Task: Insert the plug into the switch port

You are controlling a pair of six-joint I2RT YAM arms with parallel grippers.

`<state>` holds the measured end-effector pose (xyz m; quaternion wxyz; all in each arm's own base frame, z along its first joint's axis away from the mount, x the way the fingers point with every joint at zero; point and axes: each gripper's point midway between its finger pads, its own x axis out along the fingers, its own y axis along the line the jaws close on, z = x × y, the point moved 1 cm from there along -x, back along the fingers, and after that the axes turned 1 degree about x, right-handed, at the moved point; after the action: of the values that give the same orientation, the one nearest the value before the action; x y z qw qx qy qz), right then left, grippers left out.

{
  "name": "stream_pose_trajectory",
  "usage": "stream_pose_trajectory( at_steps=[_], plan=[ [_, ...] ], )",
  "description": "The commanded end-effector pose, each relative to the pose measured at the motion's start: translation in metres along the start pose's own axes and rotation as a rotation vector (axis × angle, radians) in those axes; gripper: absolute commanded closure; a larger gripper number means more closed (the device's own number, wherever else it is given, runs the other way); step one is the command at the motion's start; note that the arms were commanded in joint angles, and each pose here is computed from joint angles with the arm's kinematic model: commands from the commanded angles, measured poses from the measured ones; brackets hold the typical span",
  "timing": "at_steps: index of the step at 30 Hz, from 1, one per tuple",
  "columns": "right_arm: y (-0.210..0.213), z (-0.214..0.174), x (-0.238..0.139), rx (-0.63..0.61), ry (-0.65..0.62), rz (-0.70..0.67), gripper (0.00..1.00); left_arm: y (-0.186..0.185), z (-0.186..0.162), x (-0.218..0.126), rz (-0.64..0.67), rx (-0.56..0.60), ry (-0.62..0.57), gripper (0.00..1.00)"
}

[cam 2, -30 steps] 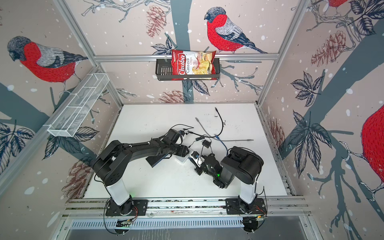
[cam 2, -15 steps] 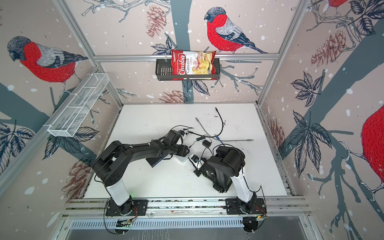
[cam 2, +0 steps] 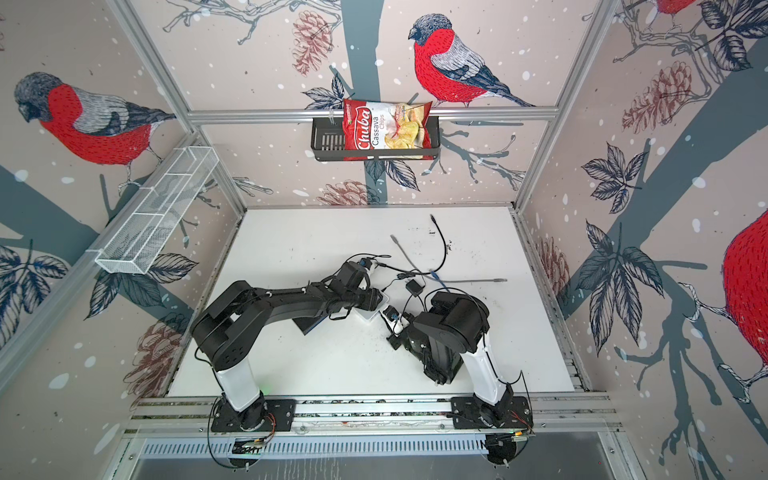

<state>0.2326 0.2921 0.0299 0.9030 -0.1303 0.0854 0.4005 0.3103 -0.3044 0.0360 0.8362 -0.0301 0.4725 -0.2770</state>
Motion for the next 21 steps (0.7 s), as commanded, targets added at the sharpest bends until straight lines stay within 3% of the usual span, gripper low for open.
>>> stream_pose_trajectory(
  at_steps=[1,21],
  plan=[
    [0.005,0.011,0.009,-0.055,-0.041,0.030,1.00,-0.035,-0.064,-0.001,-0.170,-0.026,0.261,0.38],
    [0.012,0.024,0.016,-0.100,-0.097,0.106,1.00,-0.076,-0.076,0.006,-0.361,0.028,0.261,0.38]
  ],
)
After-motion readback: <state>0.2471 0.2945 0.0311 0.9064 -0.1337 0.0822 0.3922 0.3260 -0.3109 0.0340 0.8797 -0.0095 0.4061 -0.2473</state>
